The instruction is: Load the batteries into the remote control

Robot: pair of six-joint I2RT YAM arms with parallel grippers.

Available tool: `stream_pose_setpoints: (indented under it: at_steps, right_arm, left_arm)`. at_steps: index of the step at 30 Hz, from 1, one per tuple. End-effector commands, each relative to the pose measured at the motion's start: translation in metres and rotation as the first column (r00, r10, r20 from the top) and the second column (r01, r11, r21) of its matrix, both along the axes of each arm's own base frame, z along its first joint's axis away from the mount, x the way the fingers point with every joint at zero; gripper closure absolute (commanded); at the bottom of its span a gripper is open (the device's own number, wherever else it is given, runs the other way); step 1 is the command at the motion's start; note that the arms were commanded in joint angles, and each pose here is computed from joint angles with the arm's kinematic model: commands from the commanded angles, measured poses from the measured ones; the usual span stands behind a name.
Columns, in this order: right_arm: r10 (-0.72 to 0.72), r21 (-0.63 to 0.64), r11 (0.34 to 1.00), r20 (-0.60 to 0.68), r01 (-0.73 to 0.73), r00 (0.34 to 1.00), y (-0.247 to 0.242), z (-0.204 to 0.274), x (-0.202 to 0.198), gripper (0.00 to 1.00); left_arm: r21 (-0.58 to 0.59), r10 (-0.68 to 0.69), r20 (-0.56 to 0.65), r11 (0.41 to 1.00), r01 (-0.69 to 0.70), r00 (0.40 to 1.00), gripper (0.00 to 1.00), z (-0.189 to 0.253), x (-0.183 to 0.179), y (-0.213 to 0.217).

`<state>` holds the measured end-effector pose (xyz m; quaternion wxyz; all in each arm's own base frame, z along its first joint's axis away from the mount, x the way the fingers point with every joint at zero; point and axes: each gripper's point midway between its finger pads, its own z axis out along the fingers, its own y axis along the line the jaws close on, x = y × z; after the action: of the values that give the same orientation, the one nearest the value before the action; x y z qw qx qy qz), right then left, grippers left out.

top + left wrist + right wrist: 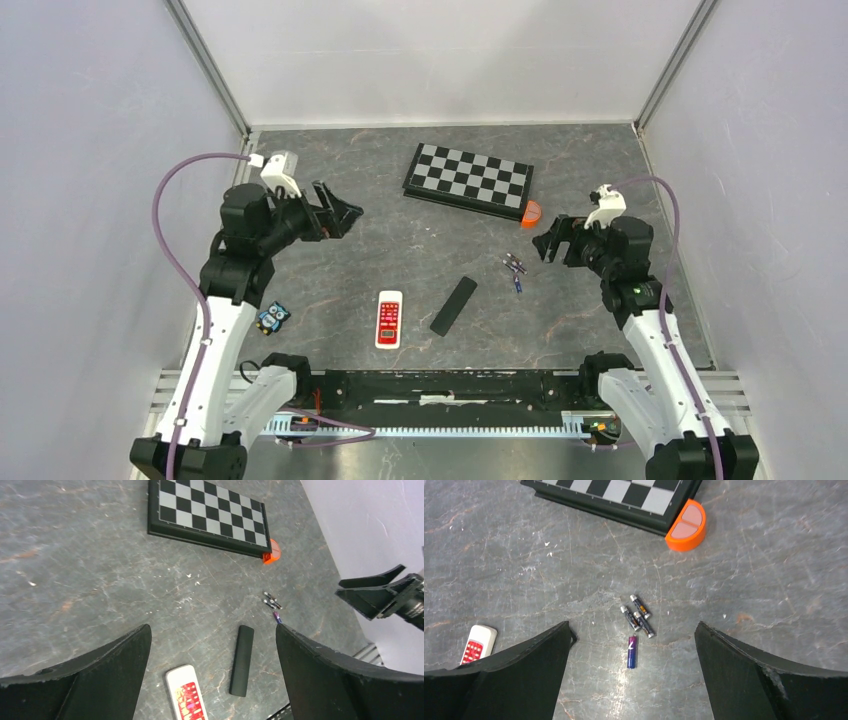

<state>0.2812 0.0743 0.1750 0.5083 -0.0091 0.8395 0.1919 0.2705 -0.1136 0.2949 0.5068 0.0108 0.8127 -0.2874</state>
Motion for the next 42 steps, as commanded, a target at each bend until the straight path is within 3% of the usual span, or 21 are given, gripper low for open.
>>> stream_pose_setpoints:
  at_steps: [1,5,12,15,22,31,42]
  right_arm:
    - [-0.003,0.083,0.997,0.011,0.002,1.0,0.008,-0.003,0.003,0.04]
    - [-0.02,0.098,0.995,-0.031,0.023,0.999,0.008,-0.016,0.0,0.08]
    - [-0.042,0.109,0.993,-0.067,0.049,0.997,0.006,-0.034,-0.005,0.11]
    - [-0.049,0.109,0.992,-0.095,0.06,0.994,0.006,-0.044,-0.009,0.11]
    - [-0.058,0.098,0.992,-0.145,0.073,0.988,0.004,-0.063,-0.014,0.12]
    - [-0.045,0.085,0.994,-0.187,0.062,0.981,0.004,-0.079,-0.024,0.12]
    - [-0.046,0.086,0.994,-0.206,0.065,0.977,0.004,-0.088,-0.032,0.13]
  left_arm:
    - [-0.141,-0.075,0.008,0.987,0.076,0.997,0.0,-0.003,0.009,-0.029]
    - [-0.101,-0.076,-0.088,0.993,0.067,0.993,0.0,-0.037,0.018,-0.053]
    - [0.051,-0.21,-0.145,0.974,0.22,0.967,0.0,-0.097,-0.004,-0.141]
    - [0.136,-0.292,-0.206,0.937,0.323,0.934,0.0,-0.133,-0.017,-0.17]
    - [0.362,-0.284,-0.308,0.848,0.388,0.908,0.06,-0.202,-0.04,-0.214]
    - [0.61,-0.18,-0.334,0.707,0.358,0.925,0.19,-0.251,-0.058,-0.233]
    - [0.65,-0.12,-0.346,0.685,0.33,0.931,0.31,-0.263,-0.055,-0.233]
